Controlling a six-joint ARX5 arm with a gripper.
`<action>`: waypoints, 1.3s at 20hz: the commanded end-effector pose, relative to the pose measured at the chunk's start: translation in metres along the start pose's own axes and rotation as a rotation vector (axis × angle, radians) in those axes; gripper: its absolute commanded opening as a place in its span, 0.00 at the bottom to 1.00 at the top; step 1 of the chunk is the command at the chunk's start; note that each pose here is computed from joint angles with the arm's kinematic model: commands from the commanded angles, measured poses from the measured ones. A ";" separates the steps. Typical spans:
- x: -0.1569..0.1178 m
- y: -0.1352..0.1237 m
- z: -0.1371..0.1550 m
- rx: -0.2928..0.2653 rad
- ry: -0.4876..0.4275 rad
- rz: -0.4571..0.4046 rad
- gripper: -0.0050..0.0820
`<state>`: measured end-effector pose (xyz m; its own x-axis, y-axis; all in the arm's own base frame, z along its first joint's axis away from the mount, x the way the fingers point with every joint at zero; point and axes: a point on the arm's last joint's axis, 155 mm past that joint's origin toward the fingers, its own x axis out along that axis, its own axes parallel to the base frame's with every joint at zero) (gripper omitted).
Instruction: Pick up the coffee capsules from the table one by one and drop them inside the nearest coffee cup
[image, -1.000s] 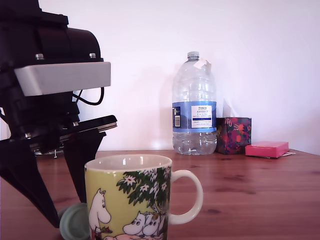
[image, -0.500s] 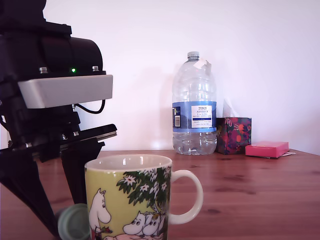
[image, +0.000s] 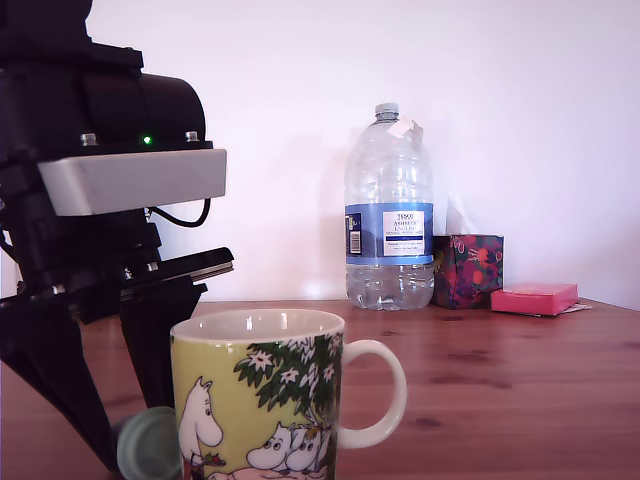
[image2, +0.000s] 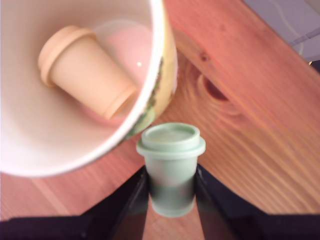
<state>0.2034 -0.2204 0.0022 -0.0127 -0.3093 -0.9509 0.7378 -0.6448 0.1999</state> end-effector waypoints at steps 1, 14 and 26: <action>0.006 -0.006 0.000 -0.009 -0.002 -0.024 0.20; -0.015 -0.016 -0.008 -0.299 0.071 -0.024 0.20; -0.085 -0.009 0.004 -0.772 0.039 0.197 0.20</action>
<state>0.1983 -0.1925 0.0813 0.1782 -0.3290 -0.9274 0.9837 0.0371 0.1759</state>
